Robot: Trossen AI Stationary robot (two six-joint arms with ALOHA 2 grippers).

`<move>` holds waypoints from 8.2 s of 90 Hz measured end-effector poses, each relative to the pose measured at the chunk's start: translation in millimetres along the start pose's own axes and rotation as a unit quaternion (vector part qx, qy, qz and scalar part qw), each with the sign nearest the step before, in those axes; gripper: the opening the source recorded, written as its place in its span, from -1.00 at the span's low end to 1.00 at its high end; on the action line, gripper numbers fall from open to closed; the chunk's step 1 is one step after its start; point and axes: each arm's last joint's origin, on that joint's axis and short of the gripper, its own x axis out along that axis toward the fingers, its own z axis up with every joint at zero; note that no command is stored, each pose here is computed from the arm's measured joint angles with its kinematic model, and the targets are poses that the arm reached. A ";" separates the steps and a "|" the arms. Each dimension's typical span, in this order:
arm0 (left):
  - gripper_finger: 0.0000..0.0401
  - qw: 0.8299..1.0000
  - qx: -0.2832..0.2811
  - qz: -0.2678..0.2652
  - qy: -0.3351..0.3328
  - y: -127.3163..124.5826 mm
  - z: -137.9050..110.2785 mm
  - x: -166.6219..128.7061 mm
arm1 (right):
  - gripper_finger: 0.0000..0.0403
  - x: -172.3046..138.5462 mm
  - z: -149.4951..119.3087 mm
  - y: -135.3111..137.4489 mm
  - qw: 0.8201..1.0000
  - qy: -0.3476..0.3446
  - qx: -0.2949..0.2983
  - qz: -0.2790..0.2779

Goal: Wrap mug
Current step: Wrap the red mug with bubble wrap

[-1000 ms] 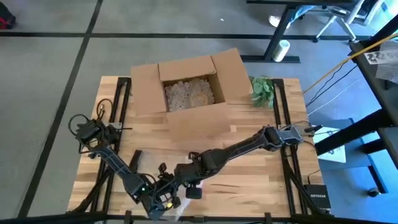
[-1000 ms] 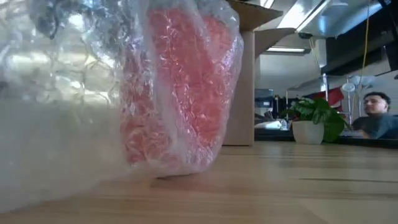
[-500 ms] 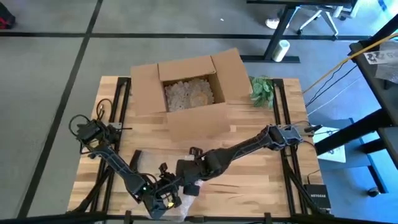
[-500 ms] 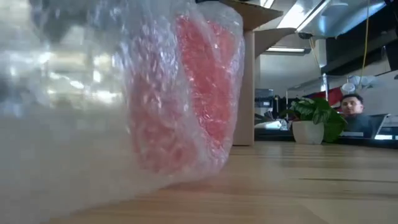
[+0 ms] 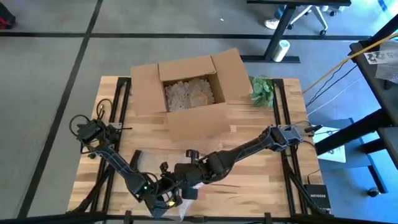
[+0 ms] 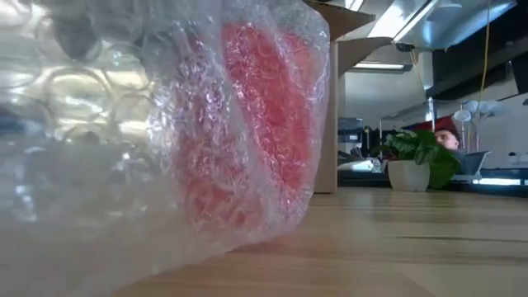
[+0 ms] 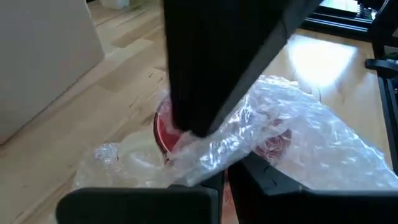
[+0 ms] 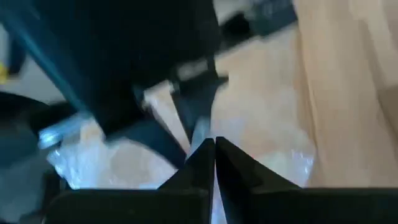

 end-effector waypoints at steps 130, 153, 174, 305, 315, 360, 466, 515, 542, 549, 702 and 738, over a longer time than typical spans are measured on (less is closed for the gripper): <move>-1.00 0.995 -0.088 -0.048 0.017 23.6 -31.1 -120.0 | -1.00 82.6 -42.3 -20.0 0.976 0.214 0.039 0.012; -1.00 0.989 -0.142 -0.030 0.036 35.8 -73.3 -111.1 | -1.00 79.2 -50.5 -19.2 0.967 0.253 0.014 0.007; -1.00 0.988 -0.133 -0.023 0.068 36.3 -74.9 -108.3 | -1.00 77.2 -47.1 -14.0 0.971 0.238 -0.001 0.030; -1.00 0.988 -0.112 0.006 0.103 42.8 -75.0 -104.6 | -1.00 27.5 -65.9 -8.1 0.943 0.316 0.019 -0.099; -1.00 0.988 -0.112 0.006 0.103 42.8 -75.1 -104.8 | -1.00 20.5 -66.1 -3.4 0.945 0.310 0.025 -0.098; -1.00 0.990 -0.113 0.000 0.086 42.4 -74.8 -106.7 | -1.00 -71.5 -53.4 17.7 0.980 0.151 0.039 -0.123; -1.00 0.981 0.034 -0.130 0.143 46.3 -34.8 -42.7 | -1.00 -1.8 -291.0 102.4 0.944 -0.155 0.285 0.062; -1.00 0.983 -0.023 -0.169 0.062 176.7 -53.2 -40.2 | -1.00 -35.9 -318.2 14.6 0.939 -0.186 0.283 0.058; -0.86 0.984 -0.060 -0.143 0.084 183.8 -53.7 -31.9 | -1.00 -31.1 -309.4 5.2 0.934 -0.196 0.296 0.035; -0.76 0.982 -0.066 -0.144 0.104 186.0 -54.4 -28.9 | -1.00 -31.4 -308.6 6.0 0.933 -0.197 0.300 0.041; -1.00 0.966 -0.021 -0.233 0.110 155.9 -43.1 -20.6 | -1.00 -35.8 -299.7 13.9 0.910 -0.232 0.333 0.084; -1.00 0.968 0.015 -0.228 0.102 159.4 -9.9 -19.7 | -1.00 -36.2 -298.8 14.7 0.914 -0.236 0.318 0.084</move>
